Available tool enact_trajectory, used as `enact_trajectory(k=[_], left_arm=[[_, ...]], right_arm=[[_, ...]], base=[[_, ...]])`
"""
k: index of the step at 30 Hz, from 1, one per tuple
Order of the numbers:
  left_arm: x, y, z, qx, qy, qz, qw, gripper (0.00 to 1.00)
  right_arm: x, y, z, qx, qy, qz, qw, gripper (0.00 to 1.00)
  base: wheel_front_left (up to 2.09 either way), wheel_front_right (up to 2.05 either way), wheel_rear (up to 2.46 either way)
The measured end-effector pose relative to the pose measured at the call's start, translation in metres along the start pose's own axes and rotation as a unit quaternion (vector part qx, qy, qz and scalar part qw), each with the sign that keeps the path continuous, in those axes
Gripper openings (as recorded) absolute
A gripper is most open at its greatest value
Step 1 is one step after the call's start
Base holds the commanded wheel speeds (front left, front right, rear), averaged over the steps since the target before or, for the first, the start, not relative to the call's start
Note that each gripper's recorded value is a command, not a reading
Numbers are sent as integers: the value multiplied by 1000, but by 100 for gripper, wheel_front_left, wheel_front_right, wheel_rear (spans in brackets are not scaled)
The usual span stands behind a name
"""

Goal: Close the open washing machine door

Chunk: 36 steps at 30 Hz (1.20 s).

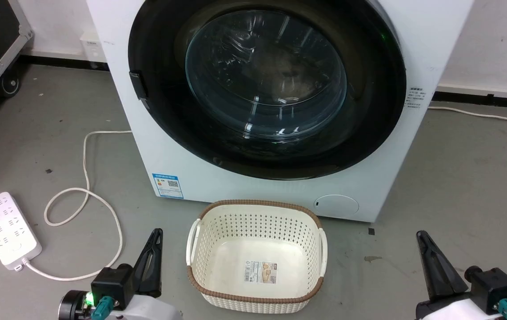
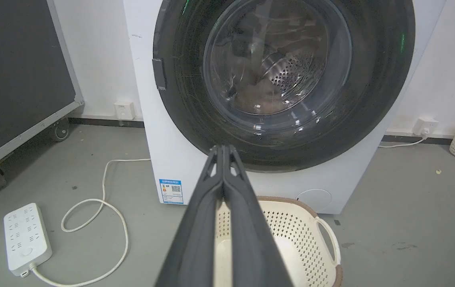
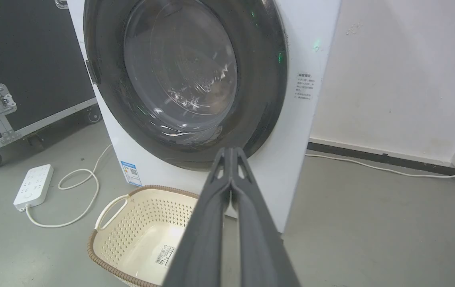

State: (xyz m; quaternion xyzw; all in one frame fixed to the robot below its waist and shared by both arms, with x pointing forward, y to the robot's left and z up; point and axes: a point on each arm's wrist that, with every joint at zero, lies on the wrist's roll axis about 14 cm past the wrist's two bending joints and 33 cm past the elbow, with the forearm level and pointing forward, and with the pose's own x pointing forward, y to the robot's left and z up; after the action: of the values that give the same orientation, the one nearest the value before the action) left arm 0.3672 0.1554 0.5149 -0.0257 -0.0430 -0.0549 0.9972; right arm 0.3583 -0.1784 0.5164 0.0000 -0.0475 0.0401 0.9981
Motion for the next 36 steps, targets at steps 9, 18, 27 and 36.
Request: enact_trajectory(k=[9,18,27,36], left_arm=[[1,2,1,4,3,3,1000,0],[1,4,2,9,7,8,1000,0],[2,5,4,13,9,11,1000,0],[3,7,5,18,15,16,1000,0]], right_arm=[[1,1,0,-1,5,2,1000,0],[2,3,0,-2,10,4,1000,0],[2,4,0,-2,16,7,1000,0],[3,6,0,-6,22,10,1000,0]], base=[[0,0,0],[0,0,0],[0,0,0],[0,0,0]])
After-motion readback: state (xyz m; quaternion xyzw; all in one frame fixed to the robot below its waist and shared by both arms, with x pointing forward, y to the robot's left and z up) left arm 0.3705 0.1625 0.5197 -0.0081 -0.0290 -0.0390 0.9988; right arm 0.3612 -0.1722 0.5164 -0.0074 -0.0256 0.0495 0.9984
